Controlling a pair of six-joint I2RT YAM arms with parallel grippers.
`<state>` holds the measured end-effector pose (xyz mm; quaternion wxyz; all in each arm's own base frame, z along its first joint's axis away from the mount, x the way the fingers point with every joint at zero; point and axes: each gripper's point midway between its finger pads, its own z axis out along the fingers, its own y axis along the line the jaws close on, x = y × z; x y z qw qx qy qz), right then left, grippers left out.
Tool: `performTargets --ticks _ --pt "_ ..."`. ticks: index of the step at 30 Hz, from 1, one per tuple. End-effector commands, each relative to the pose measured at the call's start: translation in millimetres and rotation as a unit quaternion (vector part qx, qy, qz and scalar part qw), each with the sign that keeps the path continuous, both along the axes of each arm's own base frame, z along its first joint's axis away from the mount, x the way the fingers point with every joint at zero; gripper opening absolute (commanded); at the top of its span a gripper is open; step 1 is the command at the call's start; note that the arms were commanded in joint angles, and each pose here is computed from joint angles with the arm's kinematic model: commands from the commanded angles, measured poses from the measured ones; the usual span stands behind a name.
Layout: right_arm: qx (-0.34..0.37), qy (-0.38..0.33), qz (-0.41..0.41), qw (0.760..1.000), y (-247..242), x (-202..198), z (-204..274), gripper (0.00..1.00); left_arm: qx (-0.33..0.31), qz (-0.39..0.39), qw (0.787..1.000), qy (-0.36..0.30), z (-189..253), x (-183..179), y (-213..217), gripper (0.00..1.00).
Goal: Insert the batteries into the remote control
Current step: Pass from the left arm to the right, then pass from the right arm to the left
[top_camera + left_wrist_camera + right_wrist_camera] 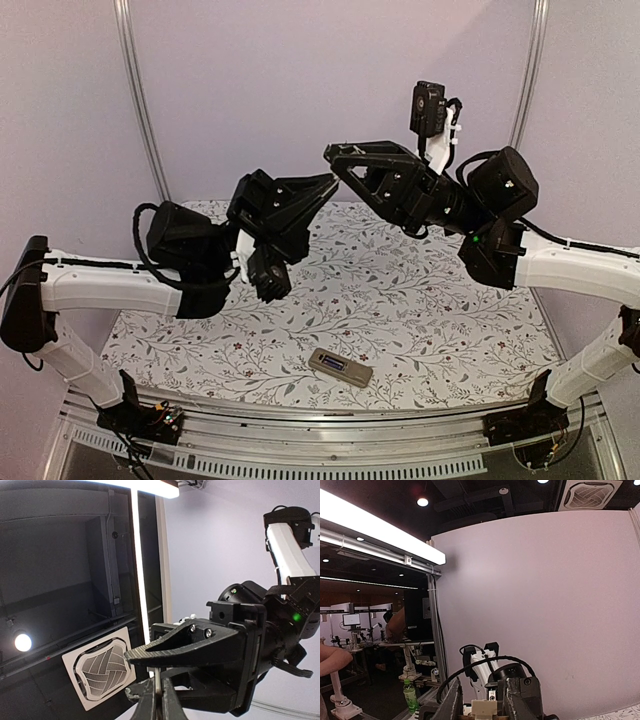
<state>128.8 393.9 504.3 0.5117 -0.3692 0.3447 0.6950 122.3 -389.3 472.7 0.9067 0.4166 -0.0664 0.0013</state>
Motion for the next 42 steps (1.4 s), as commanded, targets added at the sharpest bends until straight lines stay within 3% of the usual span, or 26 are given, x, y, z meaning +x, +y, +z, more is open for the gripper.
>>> performTargets --ticks 1,5,8,11,16,19,21,23,27,30,32,37,41,42 --pt "-0.010 -0.002 0.007 1.000 6.2 2.2 -4.7 0.09 -0.026 0.008 0.999 -0.019 9.5 0.8 4.9 0.00" --pt "-0.012 -0.001 0.009 1.000 7.9 2.6 -6.3 0.02 -0.020 0.014 1.000 -0.019 6.1 3.3 2.5 0.04" --pt "-0.012 0.003 0.003 1.000 7.0 4.4 -6.9 0.00 -0.006 0.027 0.999 -0.022 -3.3 6.8 -0.6 0.42" --pt "-0.018 0.020 -0.029 0.999 5.1 14.3 -9.7 0.00 0.009 0.038 0.999 -0.014 -17.3 9.7 -1.7 0.63" --pt "-0.073 0.074 -0.143 0.984 2.2 52.7 -26.6 0.00 0.047 0.062 0.996 0.034 -53.2 15.2 5.5 0.70" --pt "-0.141 0.128 -0.259 0.947 -9.1 91.5 -49.2 0.00 0.086 0.087 0.983 0.139 -83.6 36.4 10.1 0.69" --pt "-0.192 0.148 -0.321 0.916 -16.7 112.0 -68.0 0.00 0.110 0.107 0.957 0.247 -101.7 59.4 14.9 0.69" --pt "-0.253 0.162 -0.369 0.879 -21.9 129.1 -94.2 0.00 0.129 0.114 0.914 0.367 -119.8 80.7 20.8 0.67" --pt "-0.376 0.176 -0.383 0.825 -14.1 143.9 -150.2 0.00 0.159 0.082 0.797 0.577 -169.8 100.2 39.9 0.66" --pt "-0.447 0.184 -0.368 0.794 -0.9 150.7 -187.3 0.00 0.152 0.057 0.715 0.679 -203.8 103.3 59.5 0.63" --pt "-0.488 0.188 -0.356 0.775 6.3 154.4 -208.5 0.00 0.131 0.046 0.672 0.727 -220.2 106.9 73.7 0.62" --pt "-0.559 0.195 -0.312 0.743 24.5 152.8 -248.7 0.00 0.093 0.007 0.601 0.794 -250.4 108.4 99.8 0.58" --pt "-0.543 0.218 -0.282 0.761 44.2 151.6 -253.8 0.00 0.073 -0.065 0.568 0.817 -257.3 97.7 101.6 0.47" --pt "-0.527 0.227 -0.274 0.771 50.5 151.6 -247.9 0.00 0.071 -0.085 0.569 0.815 -255.4 93.6 100.2 0.46"
